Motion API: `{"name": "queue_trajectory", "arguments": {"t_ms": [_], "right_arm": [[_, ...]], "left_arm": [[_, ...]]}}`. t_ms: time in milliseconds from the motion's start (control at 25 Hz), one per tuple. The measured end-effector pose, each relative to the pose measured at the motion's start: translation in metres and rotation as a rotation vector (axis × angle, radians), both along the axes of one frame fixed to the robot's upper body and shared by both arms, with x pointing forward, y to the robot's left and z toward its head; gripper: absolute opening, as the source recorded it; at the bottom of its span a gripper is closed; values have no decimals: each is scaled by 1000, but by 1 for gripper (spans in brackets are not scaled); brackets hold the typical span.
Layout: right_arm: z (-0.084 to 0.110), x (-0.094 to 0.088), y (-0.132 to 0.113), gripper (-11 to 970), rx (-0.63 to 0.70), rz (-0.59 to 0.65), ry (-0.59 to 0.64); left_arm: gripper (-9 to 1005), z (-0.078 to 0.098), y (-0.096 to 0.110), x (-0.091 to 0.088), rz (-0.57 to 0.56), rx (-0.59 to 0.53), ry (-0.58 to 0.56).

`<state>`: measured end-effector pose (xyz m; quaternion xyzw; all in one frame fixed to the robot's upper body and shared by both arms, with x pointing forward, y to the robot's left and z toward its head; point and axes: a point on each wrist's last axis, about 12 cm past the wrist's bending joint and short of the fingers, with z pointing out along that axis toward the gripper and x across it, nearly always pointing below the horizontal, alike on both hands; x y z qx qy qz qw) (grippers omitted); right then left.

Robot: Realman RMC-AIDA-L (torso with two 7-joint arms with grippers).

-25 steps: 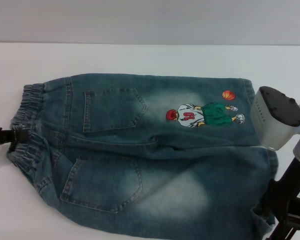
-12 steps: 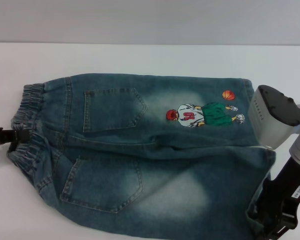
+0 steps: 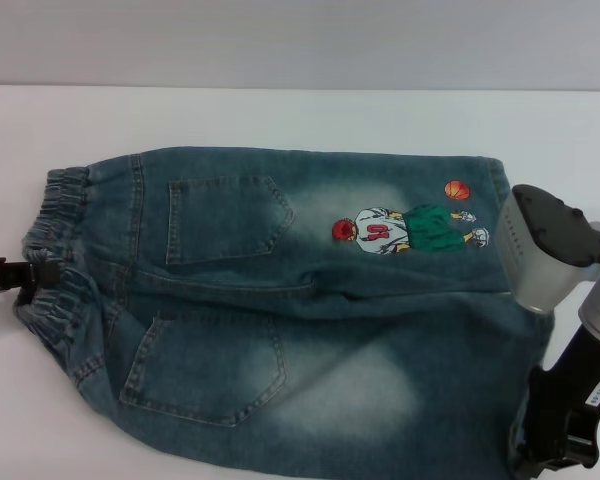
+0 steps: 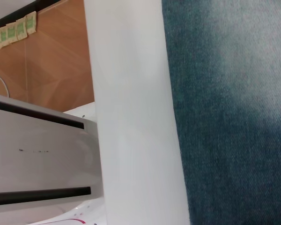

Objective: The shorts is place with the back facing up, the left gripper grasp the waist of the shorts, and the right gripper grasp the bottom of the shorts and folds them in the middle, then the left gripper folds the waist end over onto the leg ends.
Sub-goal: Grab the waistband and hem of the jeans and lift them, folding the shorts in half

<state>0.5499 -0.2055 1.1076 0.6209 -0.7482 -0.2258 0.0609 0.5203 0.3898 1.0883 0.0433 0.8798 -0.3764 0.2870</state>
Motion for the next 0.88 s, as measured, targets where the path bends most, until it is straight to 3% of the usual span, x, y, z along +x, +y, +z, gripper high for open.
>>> {"name": "queue_trajectory", "arguments": {"t_ms": [240, 400, 880], "right_arm": [[-1, -1, -3, -1, 19, -23, -12], [3, 1, -5, -1, 93, -67, -72], [31, 4, -39, -2, 468, -285, -256]], "left_arm": [[35, 0, 0, 0, 0, -1, -1], [35, 0, -1, 0, 3, -3, -2], [35, 15, -7, 3, 9, -132, -113]]}}
